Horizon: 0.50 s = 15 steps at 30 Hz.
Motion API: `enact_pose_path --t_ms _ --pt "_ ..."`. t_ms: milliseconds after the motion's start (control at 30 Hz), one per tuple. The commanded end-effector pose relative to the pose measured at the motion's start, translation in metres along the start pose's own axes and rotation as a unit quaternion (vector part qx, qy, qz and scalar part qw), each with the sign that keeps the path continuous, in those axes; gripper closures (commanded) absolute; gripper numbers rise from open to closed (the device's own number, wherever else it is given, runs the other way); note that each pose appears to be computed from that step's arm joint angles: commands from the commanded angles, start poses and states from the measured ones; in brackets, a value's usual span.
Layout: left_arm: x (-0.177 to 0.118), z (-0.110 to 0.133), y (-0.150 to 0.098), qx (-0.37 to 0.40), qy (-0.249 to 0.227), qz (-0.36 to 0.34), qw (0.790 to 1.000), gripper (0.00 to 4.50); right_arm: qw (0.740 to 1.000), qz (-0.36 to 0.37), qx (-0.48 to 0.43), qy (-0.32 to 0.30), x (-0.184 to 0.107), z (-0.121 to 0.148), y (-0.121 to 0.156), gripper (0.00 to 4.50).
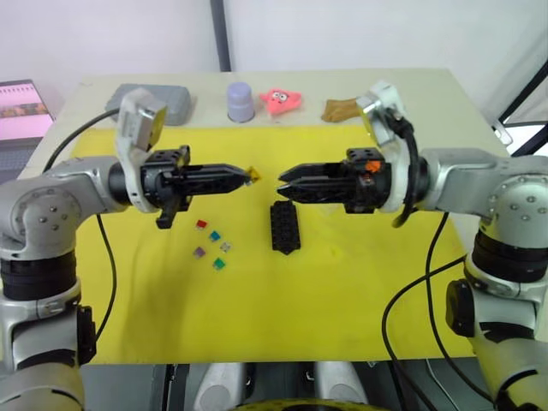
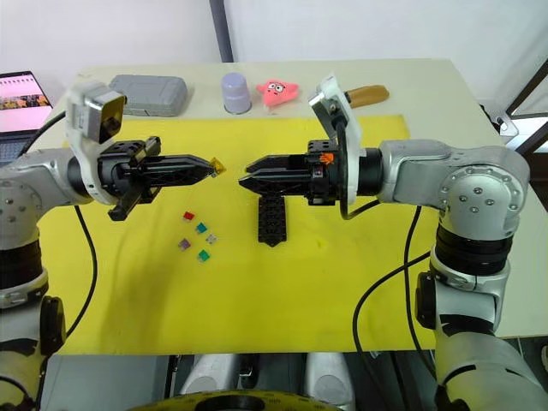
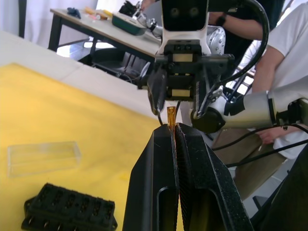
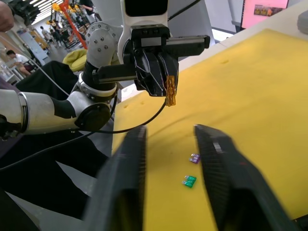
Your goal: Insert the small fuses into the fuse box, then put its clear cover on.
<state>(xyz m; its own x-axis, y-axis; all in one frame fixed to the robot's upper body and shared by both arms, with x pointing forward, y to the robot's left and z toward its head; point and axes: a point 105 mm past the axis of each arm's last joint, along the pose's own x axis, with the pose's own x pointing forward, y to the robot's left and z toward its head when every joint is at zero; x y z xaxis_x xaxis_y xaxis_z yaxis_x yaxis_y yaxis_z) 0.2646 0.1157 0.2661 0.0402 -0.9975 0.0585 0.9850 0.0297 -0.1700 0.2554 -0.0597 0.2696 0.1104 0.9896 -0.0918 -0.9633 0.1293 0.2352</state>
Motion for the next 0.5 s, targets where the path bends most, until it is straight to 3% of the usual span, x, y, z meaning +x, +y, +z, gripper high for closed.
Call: enact_pose_path --t_ms 33,500 --pt "0.0042 0.01 -0.0038 0.027 -0.008 -0.019 0.999 4.5 1.0 0.022 -0.008 -0.012 0.0027 0.0108 0.0099 2.84" --pt "0.0096 0.0053 -0.0074 0.021 -0.003 -0.036 0.999 4.5 0.999 0.028 0.004 -0.028 0.0103 0.0187 0.0112 2.84"
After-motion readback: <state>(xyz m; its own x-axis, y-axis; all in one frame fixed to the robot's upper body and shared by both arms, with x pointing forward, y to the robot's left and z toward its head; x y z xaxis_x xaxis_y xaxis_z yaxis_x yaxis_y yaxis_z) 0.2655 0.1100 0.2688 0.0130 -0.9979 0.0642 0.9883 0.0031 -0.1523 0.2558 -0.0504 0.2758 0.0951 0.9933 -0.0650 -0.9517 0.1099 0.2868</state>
